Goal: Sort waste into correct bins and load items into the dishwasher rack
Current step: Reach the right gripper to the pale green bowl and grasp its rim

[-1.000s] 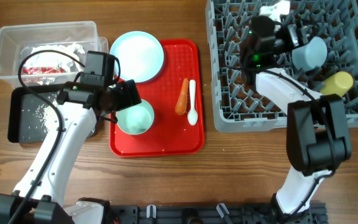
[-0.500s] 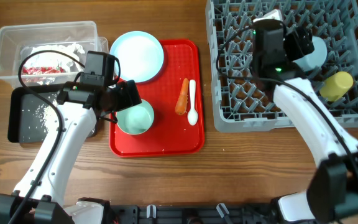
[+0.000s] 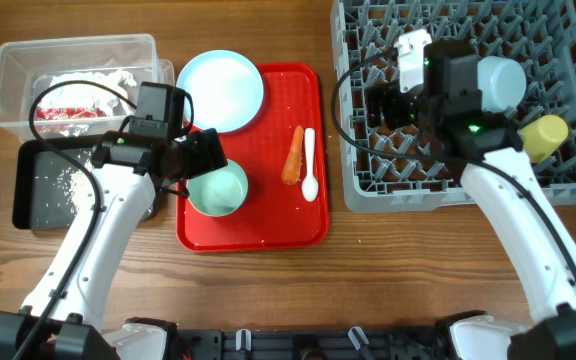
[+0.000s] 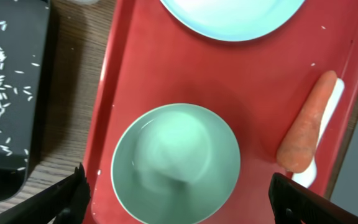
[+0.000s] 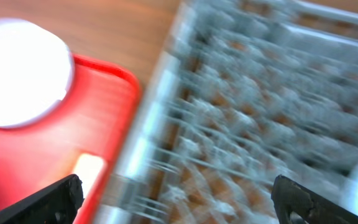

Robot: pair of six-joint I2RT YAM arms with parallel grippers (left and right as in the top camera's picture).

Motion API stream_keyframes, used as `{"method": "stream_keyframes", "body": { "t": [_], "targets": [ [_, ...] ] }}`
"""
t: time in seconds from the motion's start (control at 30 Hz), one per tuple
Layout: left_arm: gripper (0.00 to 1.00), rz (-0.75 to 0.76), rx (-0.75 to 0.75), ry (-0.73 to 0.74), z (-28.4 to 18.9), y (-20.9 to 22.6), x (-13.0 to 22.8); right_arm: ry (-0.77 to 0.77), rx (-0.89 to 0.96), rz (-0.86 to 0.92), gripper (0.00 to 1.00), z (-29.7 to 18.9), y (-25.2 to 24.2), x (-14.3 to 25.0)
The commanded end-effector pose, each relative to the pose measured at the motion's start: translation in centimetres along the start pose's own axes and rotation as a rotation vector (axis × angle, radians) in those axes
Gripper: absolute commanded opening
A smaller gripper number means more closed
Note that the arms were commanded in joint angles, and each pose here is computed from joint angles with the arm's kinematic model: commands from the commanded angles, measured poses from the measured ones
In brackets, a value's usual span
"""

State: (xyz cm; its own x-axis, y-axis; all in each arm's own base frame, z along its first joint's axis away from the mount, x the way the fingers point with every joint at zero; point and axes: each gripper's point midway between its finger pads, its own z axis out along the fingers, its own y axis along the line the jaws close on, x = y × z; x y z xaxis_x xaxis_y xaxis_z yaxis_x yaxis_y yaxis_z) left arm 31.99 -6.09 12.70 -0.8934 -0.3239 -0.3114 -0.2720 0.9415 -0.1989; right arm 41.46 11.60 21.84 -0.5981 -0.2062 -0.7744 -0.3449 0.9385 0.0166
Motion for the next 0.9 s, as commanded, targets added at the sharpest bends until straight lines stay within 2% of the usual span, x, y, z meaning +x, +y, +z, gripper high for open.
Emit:
{"method": "stream_keyframes", "body": {
  "t": [0.0, 0.37, 0.6, 0.87],
  "targets": [
    [0.94, -0.021, -0.035, -0.035, -0.4, 1.0, -0.8, -0.027, -0.298, 0.114, 1.0, -1.5, 6.0, -1.2],
    [0.99, -0.173, -0.109, -0.025, -0.8, 6.2, -1.7, 0.092, -0.387, 0.071, 0.99, -1.3, 13.9, 1.6],
    [1.0, -0.252, -0.143, -0.02, -1.1, 8.8, -2.0, 0.224, -0.434, 0.023, 0.95, 1.3, 19.1, 5.6],
    [1.0, -0.379, -0.193, -0.007, -1.7, 12.9, -1.8, 0.249, -0.447, 0.026, 0.92, 3.0, 23.0, 7.3]
  ]
}}
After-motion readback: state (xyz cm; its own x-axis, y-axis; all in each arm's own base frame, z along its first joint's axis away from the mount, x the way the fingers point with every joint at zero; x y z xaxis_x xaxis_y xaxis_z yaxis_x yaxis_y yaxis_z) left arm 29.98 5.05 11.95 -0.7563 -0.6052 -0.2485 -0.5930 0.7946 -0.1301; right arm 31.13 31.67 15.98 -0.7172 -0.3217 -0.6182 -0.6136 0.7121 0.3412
